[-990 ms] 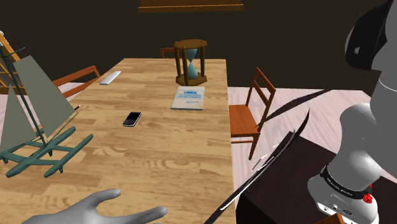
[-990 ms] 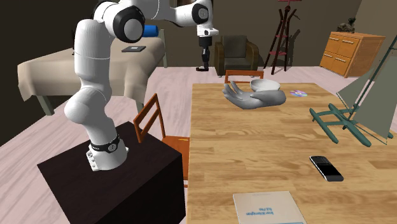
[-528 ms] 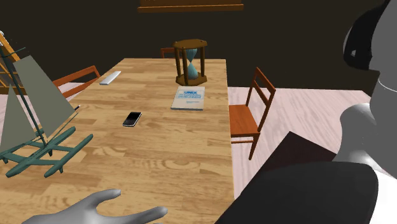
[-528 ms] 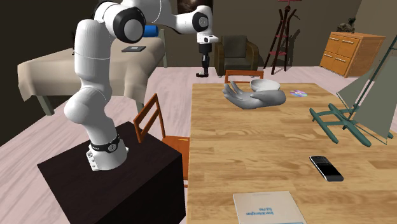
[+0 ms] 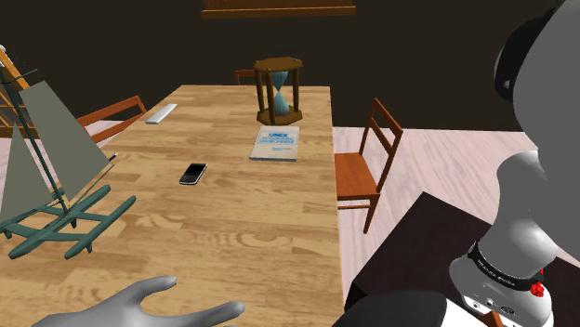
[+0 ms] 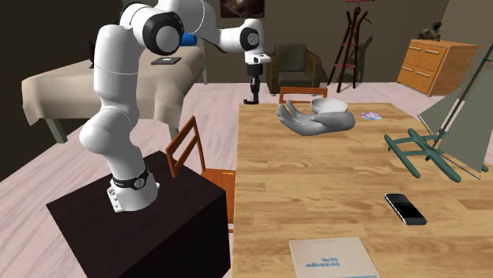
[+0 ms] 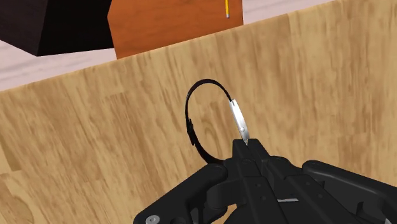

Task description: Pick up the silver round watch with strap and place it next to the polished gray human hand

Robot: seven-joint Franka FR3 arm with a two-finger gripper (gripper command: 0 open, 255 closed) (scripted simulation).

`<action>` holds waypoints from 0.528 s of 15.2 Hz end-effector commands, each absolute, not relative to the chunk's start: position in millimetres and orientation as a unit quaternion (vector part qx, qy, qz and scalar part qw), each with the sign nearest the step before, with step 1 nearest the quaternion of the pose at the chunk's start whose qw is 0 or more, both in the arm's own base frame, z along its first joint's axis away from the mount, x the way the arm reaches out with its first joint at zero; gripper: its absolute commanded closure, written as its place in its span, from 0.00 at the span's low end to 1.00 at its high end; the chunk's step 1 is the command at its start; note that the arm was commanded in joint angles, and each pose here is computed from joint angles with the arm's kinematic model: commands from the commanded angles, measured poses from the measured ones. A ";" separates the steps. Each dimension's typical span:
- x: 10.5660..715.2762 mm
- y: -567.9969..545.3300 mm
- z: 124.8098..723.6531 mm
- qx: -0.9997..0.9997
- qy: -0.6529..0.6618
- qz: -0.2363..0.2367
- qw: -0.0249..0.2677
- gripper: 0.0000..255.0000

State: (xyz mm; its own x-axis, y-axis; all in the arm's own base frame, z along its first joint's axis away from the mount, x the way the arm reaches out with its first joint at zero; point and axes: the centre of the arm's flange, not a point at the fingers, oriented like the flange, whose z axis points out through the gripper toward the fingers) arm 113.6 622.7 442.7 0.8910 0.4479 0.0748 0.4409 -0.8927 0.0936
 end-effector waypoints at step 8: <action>113.1 622.6 395.0 0.972 0.229 0.047 0.037 1.00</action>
